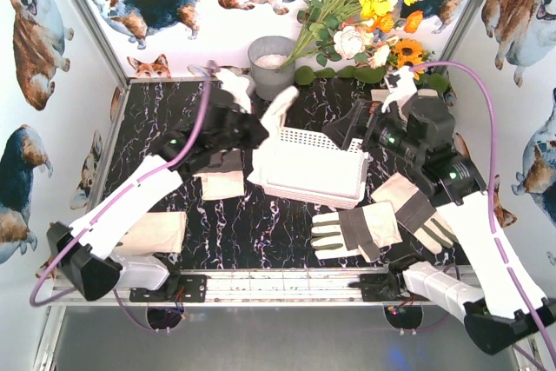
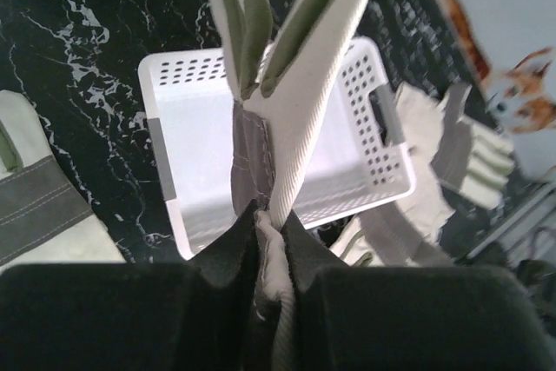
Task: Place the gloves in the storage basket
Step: Pair the glove with the glove.
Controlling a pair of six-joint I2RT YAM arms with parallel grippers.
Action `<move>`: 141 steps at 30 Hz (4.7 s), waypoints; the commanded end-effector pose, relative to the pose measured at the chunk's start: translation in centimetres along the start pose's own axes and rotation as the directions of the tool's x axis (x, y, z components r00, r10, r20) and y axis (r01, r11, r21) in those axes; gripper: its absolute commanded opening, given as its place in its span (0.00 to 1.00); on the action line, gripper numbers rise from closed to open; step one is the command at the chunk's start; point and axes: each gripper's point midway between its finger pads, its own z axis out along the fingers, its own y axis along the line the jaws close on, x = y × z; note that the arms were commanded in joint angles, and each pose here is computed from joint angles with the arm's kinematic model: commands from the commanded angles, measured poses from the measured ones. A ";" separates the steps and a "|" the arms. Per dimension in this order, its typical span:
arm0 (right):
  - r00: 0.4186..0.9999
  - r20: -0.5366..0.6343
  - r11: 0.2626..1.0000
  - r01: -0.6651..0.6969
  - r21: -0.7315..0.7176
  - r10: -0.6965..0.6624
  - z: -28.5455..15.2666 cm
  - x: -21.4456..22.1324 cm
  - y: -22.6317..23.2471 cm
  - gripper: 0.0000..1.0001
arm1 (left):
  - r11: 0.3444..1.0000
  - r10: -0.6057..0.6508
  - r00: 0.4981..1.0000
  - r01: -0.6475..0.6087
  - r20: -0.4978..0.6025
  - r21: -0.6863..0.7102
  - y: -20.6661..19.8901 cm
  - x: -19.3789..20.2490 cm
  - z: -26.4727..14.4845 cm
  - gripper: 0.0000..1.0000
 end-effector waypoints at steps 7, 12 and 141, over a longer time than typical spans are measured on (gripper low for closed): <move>0.971 0.049 0.956 -0.220 -0.194 0.233 1.7 0.8 1.8 0.98 | 0.918 -0.338 0.927 0.288 0.159 0.271 -1.8 -5.7 -2.1 0.00; 0.948 0.015 0.890 -0.292 -0.350 0.317 2.8 1.1 3.6 0.96 | 0.867 -0.405 0.894 0.309 0.191 0.391 -3.4 -7.4 -3.1 0.00; 0.878 -0.478 0.964 0.117 0.239 0.012 33.4 25.5 -4.4 0.00 | 0.727 -0.481 0.873 0.449 0.082 -0.520 33.2 11.4 3.1 0.00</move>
